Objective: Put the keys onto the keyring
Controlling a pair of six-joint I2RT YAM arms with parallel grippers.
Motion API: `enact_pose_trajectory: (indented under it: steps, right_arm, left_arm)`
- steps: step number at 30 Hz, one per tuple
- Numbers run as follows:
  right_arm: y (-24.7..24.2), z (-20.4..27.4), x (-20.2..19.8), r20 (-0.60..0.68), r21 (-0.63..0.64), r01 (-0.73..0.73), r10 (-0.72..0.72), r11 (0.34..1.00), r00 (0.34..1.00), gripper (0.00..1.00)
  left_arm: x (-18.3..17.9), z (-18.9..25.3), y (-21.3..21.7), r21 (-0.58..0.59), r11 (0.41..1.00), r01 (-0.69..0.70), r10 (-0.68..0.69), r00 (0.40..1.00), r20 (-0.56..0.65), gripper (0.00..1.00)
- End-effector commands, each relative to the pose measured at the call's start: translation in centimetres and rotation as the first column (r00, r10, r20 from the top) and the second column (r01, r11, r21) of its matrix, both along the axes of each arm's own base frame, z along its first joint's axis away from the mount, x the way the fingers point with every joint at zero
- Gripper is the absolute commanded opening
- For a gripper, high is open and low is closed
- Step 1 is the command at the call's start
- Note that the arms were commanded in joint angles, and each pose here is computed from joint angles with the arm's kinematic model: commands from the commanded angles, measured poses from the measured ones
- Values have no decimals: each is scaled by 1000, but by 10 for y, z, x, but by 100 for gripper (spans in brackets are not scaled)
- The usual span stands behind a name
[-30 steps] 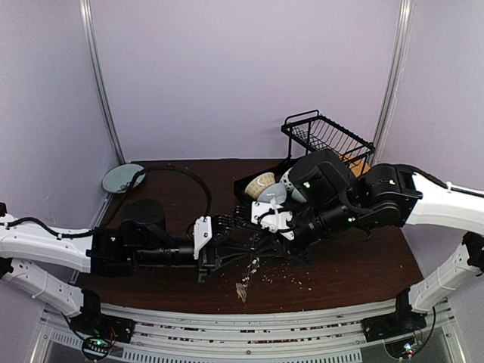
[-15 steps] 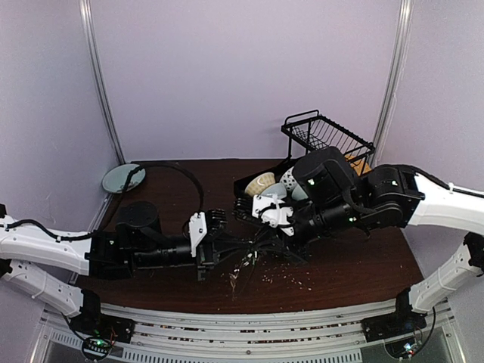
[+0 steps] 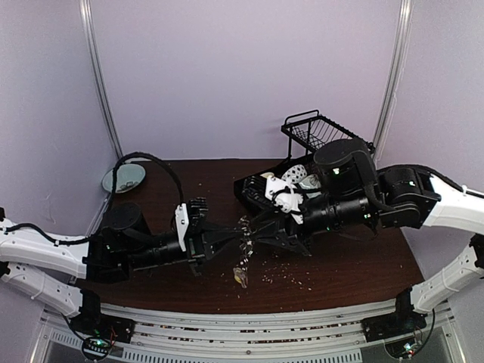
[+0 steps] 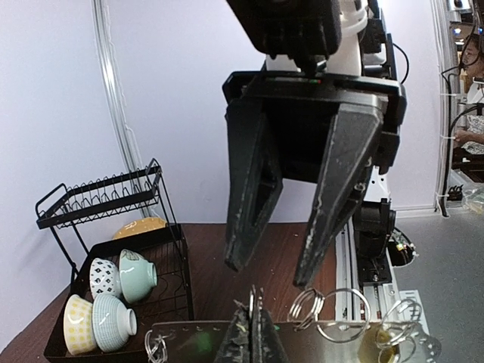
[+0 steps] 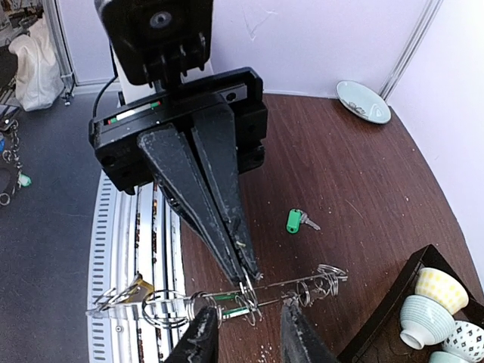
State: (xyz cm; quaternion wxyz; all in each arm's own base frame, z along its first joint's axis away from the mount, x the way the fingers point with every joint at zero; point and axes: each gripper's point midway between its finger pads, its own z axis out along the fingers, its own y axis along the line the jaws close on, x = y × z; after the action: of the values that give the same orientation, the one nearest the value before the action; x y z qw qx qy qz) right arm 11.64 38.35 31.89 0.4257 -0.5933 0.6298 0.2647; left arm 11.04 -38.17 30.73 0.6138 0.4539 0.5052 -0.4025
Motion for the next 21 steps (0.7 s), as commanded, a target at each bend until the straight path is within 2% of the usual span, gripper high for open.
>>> enact_pose_trajectory:
  steps: [1,4,7,17,21]
  right_arm:
    - [-9,24,-4,-24,120,-11,14,993,1000,33]
    - [-12,40,-14,-71,217,-91,109,972,992,33]
    - [-11,50,-22,-103,280,-152,187,948,977,29]
    - [9,29,-18,-118,227,-187,218,956,969,27]
    - [10,26,-17,-118,211,-186,214,960,970,21]
  left_arm:
    - [-9,37,14,-156,987,36,-30,999,42,0]
    - [-15,43,16,-180,981,66,-55,996,65,0]
    - [-20,49,18,-196,976,92,-76,993,89,0]
    - [-19,52,15,-207,974,88,-69,993,97,0]
    - [-19,51,13,-200,976,89,-71,993,96,0]
